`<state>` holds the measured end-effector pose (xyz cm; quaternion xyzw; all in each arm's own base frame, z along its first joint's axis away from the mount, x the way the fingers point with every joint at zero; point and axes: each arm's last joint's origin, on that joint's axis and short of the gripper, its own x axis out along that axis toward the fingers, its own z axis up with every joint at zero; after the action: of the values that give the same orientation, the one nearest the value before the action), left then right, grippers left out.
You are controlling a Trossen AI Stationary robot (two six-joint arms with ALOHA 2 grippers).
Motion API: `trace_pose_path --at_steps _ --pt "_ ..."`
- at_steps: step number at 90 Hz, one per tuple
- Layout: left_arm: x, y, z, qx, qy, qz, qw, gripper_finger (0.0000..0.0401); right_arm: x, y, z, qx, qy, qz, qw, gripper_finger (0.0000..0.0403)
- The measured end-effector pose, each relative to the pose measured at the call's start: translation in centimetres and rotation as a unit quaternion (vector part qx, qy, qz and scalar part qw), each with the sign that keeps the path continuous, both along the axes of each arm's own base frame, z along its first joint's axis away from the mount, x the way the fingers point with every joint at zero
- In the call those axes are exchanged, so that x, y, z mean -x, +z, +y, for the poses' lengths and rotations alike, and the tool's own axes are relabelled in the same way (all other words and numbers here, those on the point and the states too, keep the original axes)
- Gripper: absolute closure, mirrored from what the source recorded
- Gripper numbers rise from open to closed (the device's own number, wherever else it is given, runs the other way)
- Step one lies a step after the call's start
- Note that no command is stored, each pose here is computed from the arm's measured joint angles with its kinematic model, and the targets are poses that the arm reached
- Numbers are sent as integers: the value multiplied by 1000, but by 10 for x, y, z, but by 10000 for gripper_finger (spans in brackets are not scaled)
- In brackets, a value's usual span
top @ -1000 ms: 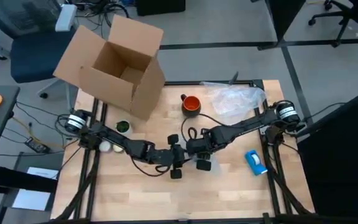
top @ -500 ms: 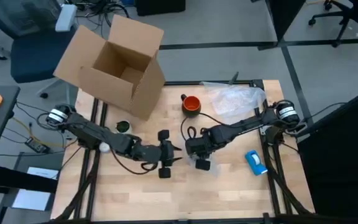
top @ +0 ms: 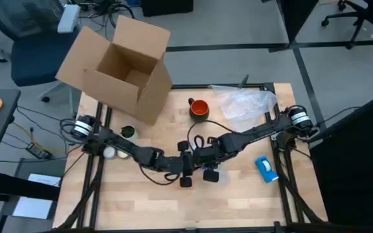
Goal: Wrap mug
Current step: Wrap the blue mug with bubble wrap
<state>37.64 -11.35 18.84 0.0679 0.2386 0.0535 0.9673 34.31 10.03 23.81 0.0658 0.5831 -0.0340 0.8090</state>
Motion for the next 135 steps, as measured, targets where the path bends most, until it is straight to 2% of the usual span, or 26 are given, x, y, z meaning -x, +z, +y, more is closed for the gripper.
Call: trace_pose_path --at_steps 19,40,62,78,88,107,124,135 --pt "-2 -2 2 2 1 1 1000 272 4 -1 4 -12 -1 19 1000 388" --pt "-2 -2 2 4 -2 -1 1000 272 9 9 5 -60 9 17 998 342" --pt "-2 -2 2 5 -3 0 1000 272 18 30 3 -78 -4 -11 997 292" --pt "-2 -2 2 5 -3 0 1000 272 28 51 -1 -91 -9 -42 995 277" --pt "-2 -2 2 5 -4 1 1000 272 34 60 -3 -87 -11 -60 994 281" --pt "-2 -2 2 4 -4 1 1000 272 34 65 -13 -18 -50 -94 994 313" --pt "-2 -3 2 4 -4 2 1000 272 15 41 -9 -14 -20 -70 997 387" --pt "-2 -3 2 4 -4 2 1000 272 4 20 -5 -19 -3 -41 999 395"
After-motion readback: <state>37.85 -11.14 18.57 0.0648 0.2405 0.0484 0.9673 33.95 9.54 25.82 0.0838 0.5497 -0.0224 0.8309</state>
